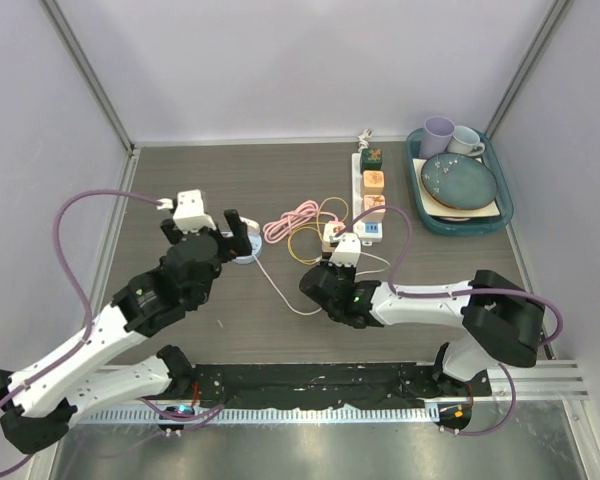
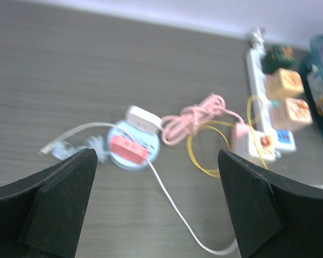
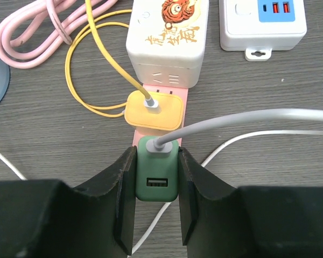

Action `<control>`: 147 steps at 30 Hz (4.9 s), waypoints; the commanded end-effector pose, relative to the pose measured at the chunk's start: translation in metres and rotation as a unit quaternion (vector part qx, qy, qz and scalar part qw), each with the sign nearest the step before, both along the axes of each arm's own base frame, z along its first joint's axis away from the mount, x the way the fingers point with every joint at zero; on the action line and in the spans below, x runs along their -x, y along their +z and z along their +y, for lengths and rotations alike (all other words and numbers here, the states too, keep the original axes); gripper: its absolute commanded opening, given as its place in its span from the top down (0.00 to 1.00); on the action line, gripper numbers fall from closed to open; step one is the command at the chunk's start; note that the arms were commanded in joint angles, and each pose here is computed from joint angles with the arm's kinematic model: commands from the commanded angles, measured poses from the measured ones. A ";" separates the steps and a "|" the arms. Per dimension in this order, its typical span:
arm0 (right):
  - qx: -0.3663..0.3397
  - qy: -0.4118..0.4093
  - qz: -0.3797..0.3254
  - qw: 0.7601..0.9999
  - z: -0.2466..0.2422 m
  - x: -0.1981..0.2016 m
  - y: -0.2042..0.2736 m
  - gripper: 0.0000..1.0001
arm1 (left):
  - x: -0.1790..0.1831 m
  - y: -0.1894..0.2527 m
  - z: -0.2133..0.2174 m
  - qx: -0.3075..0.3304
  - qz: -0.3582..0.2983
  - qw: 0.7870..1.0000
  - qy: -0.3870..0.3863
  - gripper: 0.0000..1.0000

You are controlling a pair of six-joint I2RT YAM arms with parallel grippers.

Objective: Insert the plug
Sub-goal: Insert the plug into the socket.

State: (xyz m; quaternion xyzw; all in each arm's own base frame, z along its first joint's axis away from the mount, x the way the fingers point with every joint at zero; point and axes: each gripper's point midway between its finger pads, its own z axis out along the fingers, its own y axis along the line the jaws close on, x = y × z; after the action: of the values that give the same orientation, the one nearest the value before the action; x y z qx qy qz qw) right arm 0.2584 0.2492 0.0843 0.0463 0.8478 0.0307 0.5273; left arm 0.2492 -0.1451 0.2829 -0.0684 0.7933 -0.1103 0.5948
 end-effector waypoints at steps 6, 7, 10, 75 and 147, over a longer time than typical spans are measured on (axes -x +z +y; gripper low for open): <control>-0.037 -0.041 -0.043 0.998 0.014 -0.011 0.029 0.99 | -0.003 0.037 0.086 -0.139 -0.112 0.973 0.150 0.00; -0.037 -0.042 -0.043 0.997 0.014 -0.011 0.028 0.99 | -0.003 0.028 0.088 -0.145 -0.109 0.972 0.152 0.00; -0.030 -0.054 -0.047 0.997 0.011 -0.013 0.025 0.99 | -0.001 0.021 0.097 -0.148 -0.111 0.969 0.164 0.00; -0.022 -0.150 -0.121 0.981 0.004 -0.008 0.030 0.99 | 0.002 0.014 0.120 -0.119 -0.120 0.967 0.189 0.00; 0.048 -0.012 0.168 0.985 0.039 0.004 -0.022 0.28 | 0.002 0.013 0.127 -0.126 -0.118 0.965 0.197 0.00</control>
State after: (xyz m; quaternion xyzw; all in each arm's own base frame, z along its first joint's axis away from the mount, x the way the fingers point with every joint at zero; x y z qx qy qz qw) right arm 0.2608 0.2718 0.0472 0.0496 0.9114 -0.0607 0.4039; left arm 0.2470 -0.0192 0.2875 -0.1172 0.7077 0.1159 0.6871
